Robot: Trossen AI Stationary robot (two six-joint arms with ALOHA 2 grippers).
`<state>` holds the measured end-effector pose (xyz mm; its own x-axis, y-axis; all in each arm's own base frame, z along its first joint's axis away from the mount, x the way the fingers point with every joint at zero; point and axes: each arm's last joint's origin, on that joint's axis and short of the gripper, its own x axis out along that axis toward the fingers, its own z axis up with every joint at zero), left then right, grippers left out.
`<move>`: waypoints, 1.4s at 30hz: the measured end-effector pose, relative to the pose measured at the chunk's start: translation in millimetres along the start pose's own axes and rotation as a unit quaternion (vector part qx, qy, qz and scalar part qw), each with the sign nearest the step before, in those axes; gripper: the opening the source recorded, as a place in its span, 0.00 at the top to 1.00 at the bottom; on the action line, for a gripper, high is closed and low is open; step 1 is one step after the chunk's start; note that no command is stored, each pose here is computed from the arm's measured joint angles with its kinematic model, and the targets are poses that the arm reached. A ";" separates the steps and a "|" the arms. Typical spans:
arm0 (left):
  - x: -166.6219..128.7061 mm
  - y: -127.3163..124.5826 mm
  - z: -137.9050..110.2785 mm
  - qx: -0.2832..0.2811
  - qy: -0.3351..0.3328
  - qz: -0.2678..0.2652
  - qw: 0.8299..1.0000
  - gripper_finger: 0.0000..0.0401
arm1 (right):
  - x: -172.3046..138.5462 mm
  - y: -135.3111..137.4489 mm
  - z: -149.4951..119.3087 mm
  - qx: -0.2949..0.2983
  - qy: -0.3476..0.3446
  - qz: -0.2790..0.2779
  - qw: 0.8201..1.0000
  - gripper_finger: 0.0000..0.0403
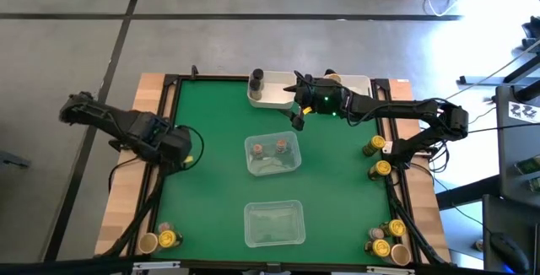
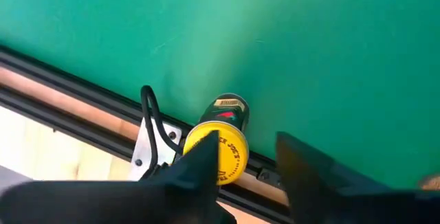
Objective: Sort spices by type
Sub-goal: Put the middle left yellow seasoning bottle into the bottom transparent bin
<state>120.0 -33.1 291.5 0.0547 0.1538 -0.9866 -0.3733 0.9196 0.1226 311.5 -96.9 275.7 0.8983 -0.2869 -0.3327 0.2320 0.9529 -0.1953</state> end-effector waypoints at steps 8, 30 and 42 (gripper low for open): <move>3.3 4.6 2.9 -0.002 -0.006 0.022 1.000 0.29 | 0.0 0.2 -0.9 0.000 0.005 0.001 1.000 0.08; 46.6 7.0 -1.3 0.032 0.105 0.033 0.993 0.24 | 0.0 0.2 -0.8 0.009 0.004 0.001 1.000 0.08; 74.0 5.3 6.3 0.083 0.189 0.047 0.977 0.24 | 0.0 0.1 -0.6 0.009 0.003 0.001 1.000 0.08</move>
<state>127.9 -14.5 219.8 -0.3303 0.1253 -0.9355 -0.2038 0.9583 0.2004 311.3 -96.8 275.1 0.8962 -0.2862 -0.3391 0.2376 0.9549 -0.1780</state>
